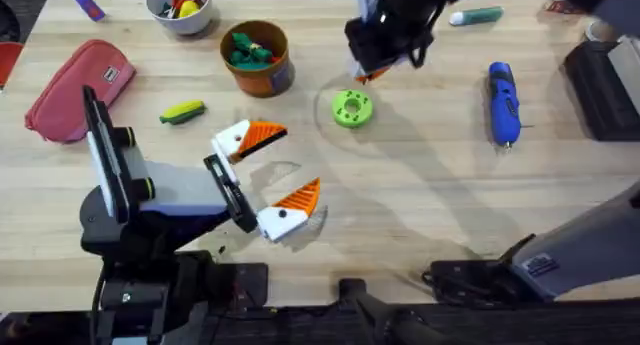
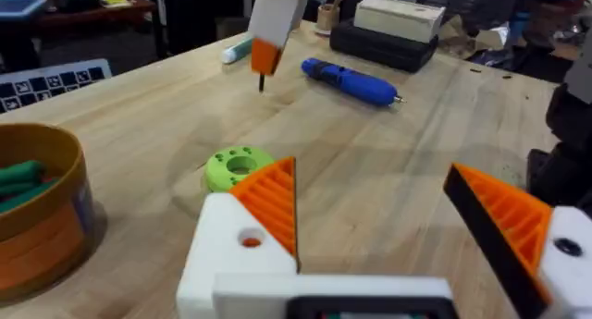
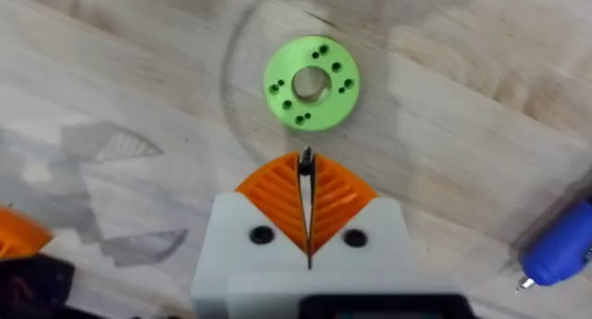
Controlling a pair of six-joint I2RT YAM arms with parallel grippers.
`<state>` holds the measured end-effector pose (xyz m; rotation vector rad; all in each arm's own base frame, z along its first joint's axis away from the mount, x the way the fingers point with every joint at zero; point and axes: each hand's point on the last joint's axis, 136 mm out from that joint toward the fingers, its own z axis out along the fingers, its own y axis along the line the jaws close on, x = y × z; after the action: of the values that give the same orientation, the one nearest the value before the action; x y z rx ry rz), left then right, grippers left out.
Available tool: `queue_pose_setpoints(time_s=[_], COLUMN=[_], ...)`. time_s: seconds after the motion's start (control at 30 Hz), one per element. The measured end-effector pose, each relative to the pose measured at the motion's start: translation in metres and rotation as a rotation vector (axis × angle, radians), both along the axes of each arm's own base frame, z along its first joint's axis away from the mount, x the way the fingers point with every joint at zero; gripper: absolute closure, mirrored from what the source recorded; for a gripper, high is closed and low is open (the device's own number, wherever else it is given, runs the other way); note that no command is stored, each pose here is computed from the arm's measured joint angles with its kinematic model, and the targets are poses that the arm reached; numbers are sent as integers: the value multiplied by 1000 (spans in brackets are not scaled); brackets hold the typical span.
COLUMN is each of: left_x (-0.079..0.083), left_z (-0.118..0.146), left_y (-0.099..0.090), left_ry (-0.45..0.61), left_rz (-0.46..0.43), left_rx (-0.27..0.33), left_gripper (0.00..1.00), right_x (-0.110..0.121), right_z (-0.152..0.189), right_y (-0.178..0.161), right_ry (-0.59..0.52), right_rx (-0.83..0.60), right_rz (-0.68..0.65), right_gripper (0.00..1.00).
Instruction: Pick up the gripper from the table and insert it into the empty holder that is missing its gripper. Then pick up a screw, insert it into the mounting hole, and use the screwdriver to tighten it. Finally, clean up the table by picking up the vegetable and placing it into the bucket.
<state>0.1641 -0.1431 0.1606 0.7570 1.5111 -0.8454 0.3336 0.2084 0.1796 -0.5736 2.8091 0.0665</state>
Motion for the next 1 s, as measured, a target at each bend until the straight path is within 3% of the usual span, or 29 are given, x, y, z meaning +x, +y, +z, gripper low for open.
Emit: queue_pose_setpoints(time_s=[0.23,0.37,0.73,1.0], left_x=[0,0,0,0], left_z=[0,0,0,0], left_y=[0,0,0,0], left_ry=[0,0,0,0], left_rz=[0,0,0,0], left_rx=[0,0,0,0], left_gripper=[15,13,13,14], right_x=[-9,-24,-99,-127], right_z=[76,99,104,104], right_y=[23,46,120,138], right_ry=[-115,-167,-163,-189], right_rx=[47,72,134,119], right_rz=[135,254,751,950], right_gripper=[996,996,996,996])
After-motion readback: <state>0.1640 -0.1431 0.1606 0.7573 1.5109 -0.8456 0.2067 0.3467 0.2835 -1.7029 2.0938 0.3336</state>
